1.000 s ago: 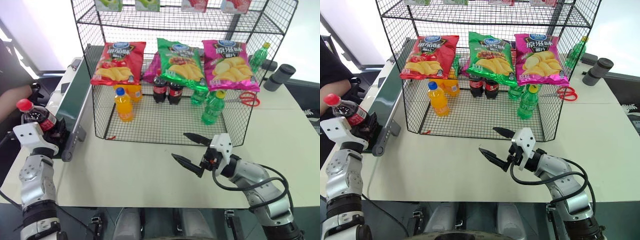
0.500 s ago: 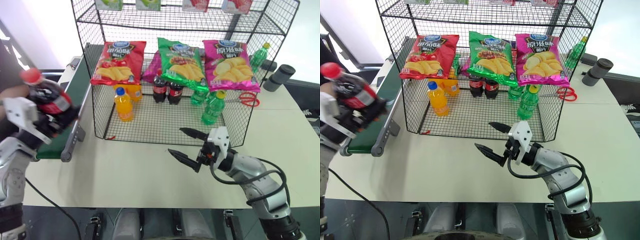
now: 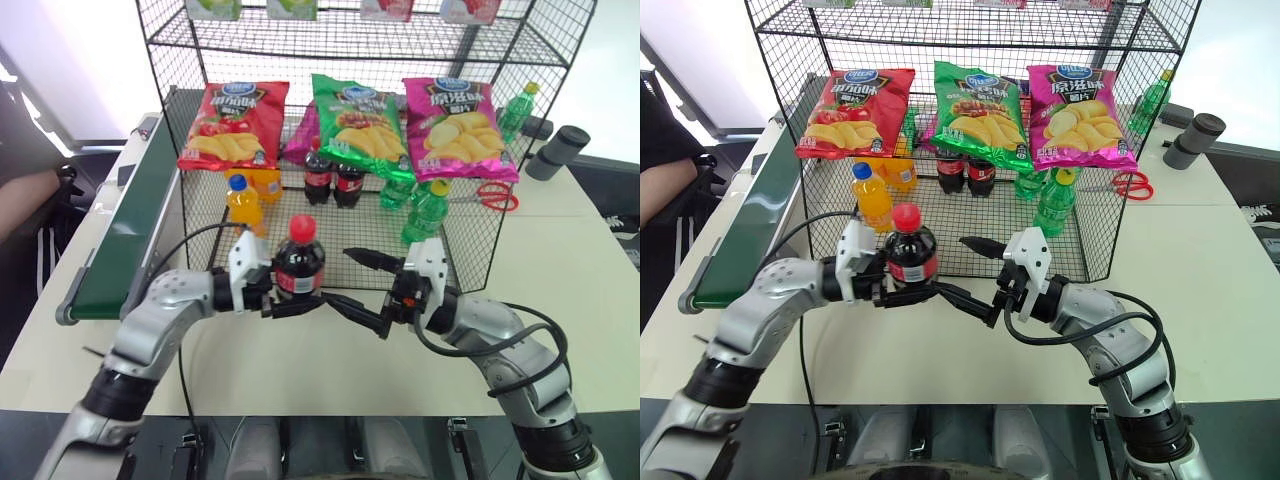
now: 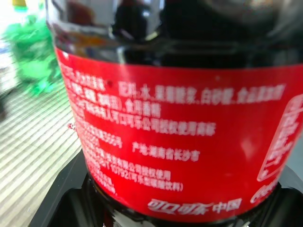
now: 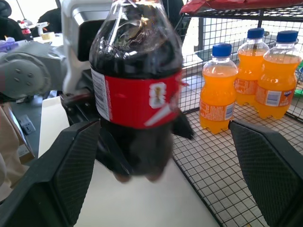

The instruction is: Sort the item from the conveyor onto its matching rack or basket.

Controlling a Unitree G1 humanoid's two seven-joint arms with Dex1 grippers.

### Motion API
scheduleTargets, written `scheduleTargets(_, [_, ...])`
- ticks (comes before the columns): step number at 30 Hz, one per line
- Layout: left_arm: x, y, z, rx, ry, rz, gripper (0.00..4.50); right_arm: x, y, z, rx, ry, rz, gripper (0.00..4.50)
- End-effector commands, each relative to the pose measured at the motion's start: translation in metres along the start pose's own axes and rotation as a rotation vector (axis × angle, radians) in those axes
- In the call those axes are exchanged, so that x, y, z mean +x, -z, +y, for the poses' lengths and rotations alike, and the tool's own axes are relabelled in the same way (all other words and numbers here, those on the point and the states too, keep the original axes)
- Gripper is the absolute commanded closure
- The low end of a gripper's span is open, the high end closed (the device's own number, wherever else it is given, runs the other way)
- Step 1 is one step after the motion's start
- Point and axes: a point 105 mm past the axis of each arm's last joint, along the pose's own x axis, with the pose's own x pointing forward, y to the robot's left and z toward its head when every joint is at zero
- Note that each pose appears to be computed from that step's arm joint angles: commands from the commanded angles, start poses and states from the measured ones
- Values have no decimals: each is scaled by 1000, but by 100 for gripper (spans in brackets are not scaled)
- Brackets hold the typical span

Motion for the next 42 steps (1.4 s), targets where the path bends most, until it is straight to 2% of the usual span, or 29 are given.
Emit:
scheduleTargets(1, [16, -13, -6, 81, 100, -36, 154, 3, -15, 11, -17, -24, -52, 0])
scheduleTargets(13, [34, -16, -11, 129, 172, -43, 154, 6, -14, 17, 43, -46, -57, 0])
scheduleTargets(16, [33, -16, -10, 134, 160, -42, 154, 6, -14, 17, 57, -56, -59, 85])
scheduleTargets(17, [32, -15, -10, 133, 157, -40, 154, 6, -14, 16, 56, -55, -59, 136])
scheduleTargets(18, [31, -16, -10, 111, 158, -44, 154, 6, -13, 15, 45, -47, -57, 155])
scheduleTargets(20, [29, -17, -9, 59, 156, -53, 48, 6, -13, 13, 29, -34, -55, 155])
scheduleTargets(21, [27, -16, -9, 58, 152, -50, 13, 7, -13, 12, 26, -28, -55, 155])
scheduleTargets(22, [26, -16, -7, 71, 135, -44, 1, 7, -13, 10, 22, -22, -58, 155])
scheduleTargets(26, [20, -10, -1, 94, 66, -27, 1, 8, -14, 2, 8, 18, -74, 155])
scheduleTargets(33, [-34, 18, 4, 4, -175, 21, 1, -1, -7, -45, -55, 281, -104, 155])
scheduleTargets(34, [-49, 23, 9, 5, -277, 26, 1, -1, -1, -57, -73, 348, -107, 155])
scheduleTargets(37, [-83, 28, 25, 50, -537, 37, 1, 8, 14, -79, -103, 462, -103, 155])
scheduleTargets(42, [-101, 25, 31, 51, -695, -5, 1, 34, 31, -94, -111, 521, -121, 155])
